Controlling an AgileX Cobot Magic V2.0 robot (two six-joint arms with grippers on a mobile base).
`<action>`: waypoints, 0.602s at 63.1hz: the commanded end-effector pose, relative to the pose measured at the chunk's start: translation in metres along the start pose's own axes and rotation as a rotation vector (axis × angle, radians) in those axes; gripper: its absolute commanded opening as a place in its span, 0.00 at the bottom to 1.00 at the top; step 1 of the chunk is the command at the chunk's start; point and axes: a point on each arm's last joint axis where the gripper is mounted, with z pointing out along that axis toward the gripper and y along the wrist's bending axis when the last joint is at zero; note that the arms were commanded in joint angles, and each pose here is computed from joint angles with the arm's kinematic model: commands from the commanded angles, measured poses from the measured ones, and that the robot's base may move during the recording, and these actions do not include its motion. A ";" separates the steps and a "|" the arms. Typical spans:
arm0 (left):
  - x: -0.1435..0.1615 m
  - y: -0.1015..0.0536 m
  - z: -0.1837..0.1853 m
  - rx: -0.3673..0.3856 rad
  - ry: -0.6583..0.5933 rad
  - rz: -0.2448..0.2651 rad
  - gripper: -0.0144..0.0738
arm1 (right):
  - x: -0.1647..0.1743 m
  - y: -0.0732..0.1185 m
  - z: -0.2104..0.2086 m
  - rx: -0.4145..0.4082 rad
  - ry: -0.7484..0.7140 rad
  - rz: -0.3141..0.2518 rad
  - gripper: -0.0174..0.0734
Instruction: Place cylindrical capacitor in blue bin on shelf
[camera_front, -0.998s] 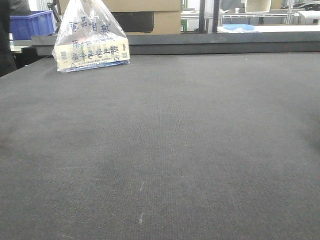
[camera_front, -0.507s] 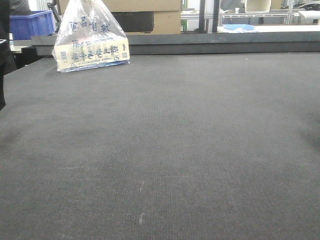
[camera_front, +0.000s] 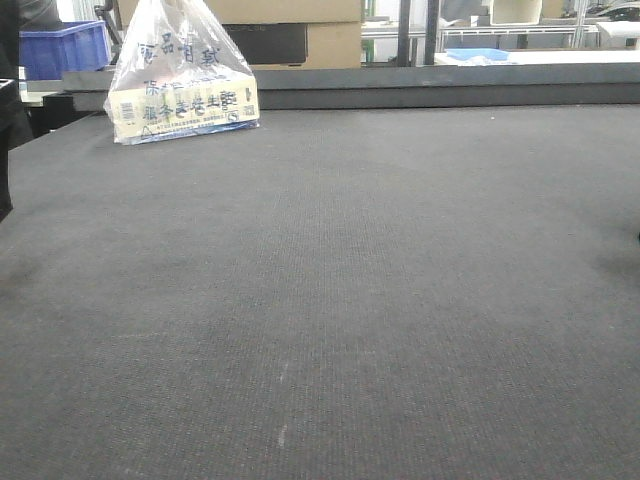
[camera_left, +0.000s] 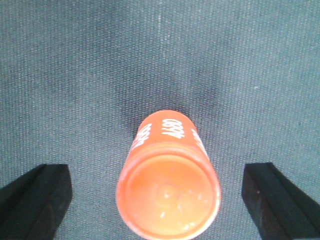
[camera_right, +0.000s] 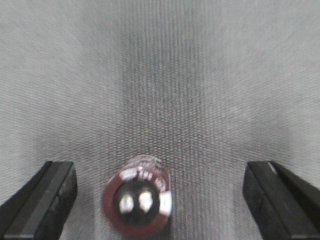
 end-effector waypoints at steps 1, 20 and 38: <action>0.000 -0.002 -0.002 0.003 -0.011 -0.002 0.84 | -0.006 -0.002 0.000 0.008 -0.042 -0.001 0.81; 0.003 -0.002 0.003 0.001 0.004 0.000 0.84 | -0.007 -0.002 0.000 0.009 -0.050 -0.001 0.62; 0.005 -0.002 0.007 0.000 0.008 0.002 0.84 | -0.007 -0.002 0.000 0.009 -0.053 -0.001 0.11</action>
